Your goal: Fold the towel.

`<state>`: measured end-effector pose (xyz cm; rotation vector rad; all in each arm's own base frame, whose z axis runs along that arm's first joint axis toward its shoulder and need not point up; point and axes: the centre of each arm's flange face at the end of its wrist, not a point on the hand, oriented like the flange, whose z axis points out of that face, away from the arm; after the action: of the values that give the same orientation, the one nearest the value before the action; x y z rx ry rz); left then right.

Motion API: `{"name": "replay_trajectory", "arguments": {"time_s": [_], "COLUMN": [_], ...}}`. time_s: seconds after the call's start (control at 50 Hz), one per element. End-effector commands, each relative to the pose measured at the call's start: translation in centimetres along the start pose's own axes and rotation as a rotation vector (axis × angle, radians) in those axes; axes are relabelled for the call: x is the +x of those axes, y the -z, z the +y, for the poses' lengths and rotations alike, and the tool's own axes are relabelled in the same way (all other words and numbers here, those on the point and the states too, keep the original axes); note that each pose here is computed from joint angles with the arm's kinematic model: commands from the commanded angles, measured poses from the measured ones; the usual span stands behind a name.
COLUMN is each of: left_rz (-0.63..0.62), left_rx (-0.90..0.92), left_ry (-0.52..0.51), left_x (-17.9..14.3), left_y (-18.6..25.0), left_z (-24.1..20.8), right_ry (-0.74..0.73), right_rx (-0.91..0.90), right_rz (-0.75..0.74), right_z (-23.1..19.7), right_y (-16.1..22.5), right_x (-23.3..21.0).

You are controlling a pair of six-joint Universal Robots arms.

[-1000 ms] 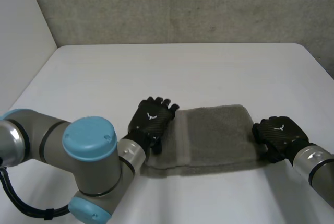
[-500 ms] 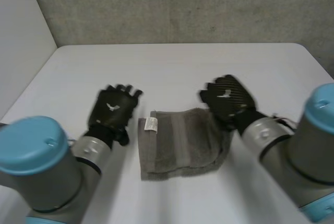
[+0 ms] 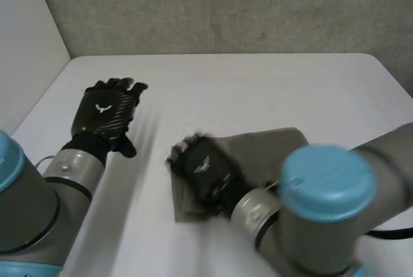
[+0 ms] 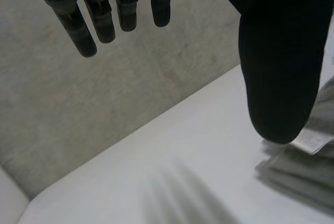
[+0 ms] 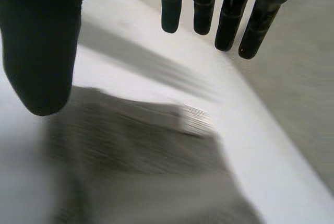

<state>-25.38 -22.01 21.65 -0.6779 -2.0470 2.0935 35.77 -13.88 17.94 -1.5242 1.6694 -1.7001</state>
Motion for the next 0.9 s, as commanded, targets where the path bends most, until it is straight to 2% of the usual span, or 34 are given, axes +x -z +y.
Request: {"name": "replay_trajectory", "arguments": {"time_s": [0.02, 0.1, 0.16, 0.2, 0.36, 0.72, 0.84, 0.9], "left_rz": [0.063, 0.068, 0.074, 0.079, 0.088, 0.087, 0.083, 0.083], "left_rx": [0.043, 0.035, 0.021, 0.004, -0.019, -0.03, -0.029, -0.028], "left_ry": [0.004, 0.022, 0.051, 0.068, 0.067, 0.068, 0.068, 0.068], "left_x": [1.9, 2.0, 2.2, 2.3, 2.5, 2.6, 2.5, 2.5], "left_y": [-0.1, 0.1, 0.3, 0.5, 0.5, 0.4, 0.5, 0.5], "left_z": [-1.2, -1.0, -0.7, -0.2, 0.6, 0.9, 0.9, 0.8], "right_ry": [-0.18, -0.316, -0.346, -0.385, -0.327, -0.275, -0.249, -0.221], "right_rx": [-0.029, -0.185, -0.244, -0.321, -0.345, -0.308, -0.282, -0.231], "right_rz": [0.283, 0.365, 0.37, 0.382, 0.356, 0.401, 0.414, 0.398], "right_z": [0.6, 5.3, 6.8, 9.5, 13.4, 15.4, 15.0, 13.4], "right_y": [2.6, 4.3, 5.0, 6.2, 7.7, 6.7, 6.3, 5.4], "right_x": [8.4, 11.0, 11.3, 11.8, 13.1, 13.9, 14.5, 14.6]}}
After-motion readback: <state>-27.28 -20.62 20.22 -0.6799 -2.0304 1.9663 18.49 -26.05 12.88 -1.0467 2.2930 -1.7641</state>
